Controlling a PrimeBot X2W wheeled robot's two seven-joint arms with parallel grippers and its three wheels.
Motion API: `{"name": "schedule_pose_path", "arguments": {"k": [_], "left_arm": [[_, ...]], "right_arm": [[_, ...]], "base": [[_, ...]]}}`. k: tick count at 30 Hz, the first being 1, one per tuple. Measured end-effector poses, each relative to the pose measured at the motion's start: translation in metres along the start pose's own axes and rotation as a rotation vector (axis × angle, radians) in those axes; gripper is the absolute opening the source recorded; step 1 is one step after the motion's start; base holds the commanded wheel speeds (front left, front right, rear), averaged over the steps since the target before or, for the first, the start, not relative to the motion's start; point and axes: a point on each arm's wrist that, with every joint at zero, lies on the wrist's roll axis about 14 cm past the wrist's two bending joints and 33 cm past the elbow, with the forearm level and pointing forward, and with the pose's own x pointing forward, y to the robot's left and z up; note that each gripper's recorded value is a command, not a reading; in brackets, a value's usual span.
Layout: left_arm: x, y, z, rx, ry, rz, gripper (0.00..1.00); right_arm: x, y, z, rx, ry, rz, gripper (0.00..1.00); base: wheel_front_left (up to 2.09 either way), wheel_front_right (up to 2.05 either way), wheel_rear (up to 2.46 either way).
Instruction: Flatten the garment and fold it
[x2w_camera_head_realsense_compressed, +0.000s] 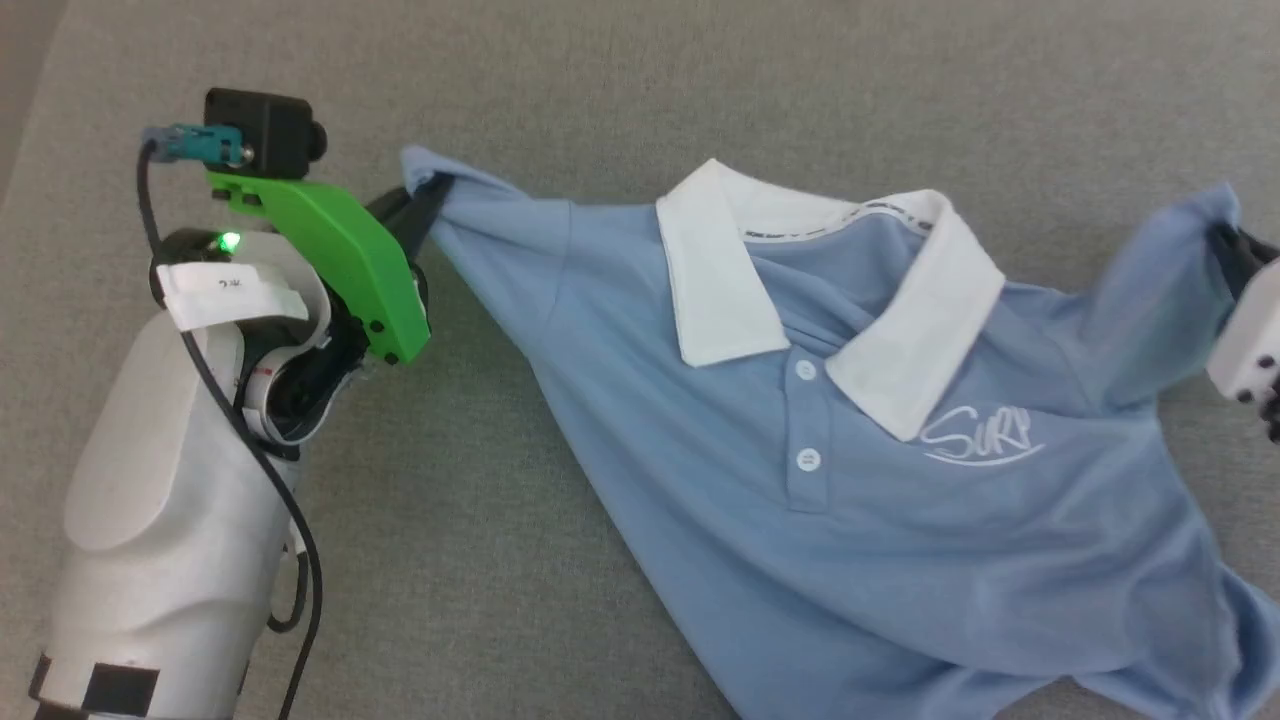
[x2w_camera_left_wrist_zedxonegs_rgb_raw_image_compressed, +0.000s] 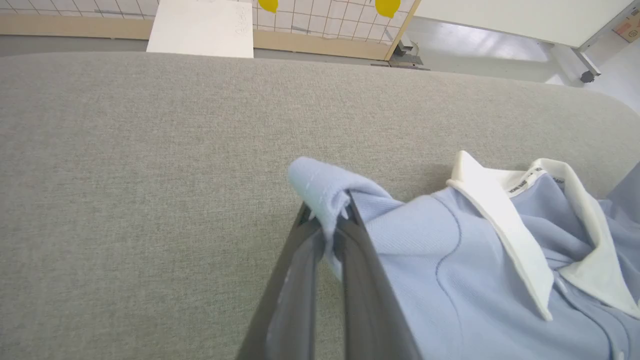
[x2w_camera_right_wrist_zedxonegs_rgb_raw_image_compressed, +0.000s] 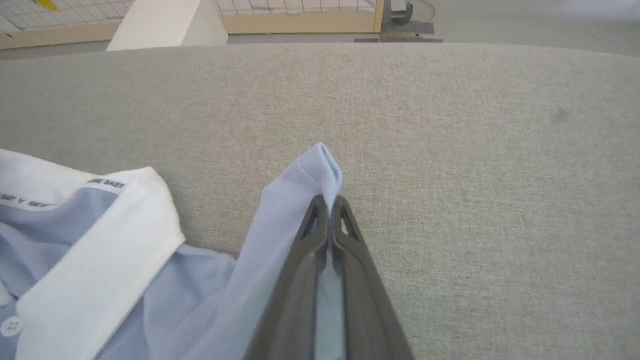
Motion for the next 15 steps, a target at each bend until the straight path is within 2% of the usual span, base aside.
{"name": "schedule_pose_path", "arguments": {"k": [4, 7, 15], "left_arm": [[-0.014, -0.006, 0.037, 0.046, -0.130, 0.001, 0.00], [-0.030, -0.013, 0.078, 0.090, -0.263, 0.003, 0.00], [-0.093, -0.042, 0.188, 0.225, -0.588, 0.047, 0.00]], "right_arm": [[-0.015, 0.017, 0.046, 0.002, -0.157, 0.044, 0.00], [-0.037, 0.027, 0.094, -0.014, -0.316, 0.061, 0.00], [-0.115, 0.060, 0.198, -0.074, -0.657, 0.110, 0.00]], "base": [[0.00, 0.00, 0.00], [0.00, 0.00, 0.00], [0.00, 0.00, 0.00]]}}
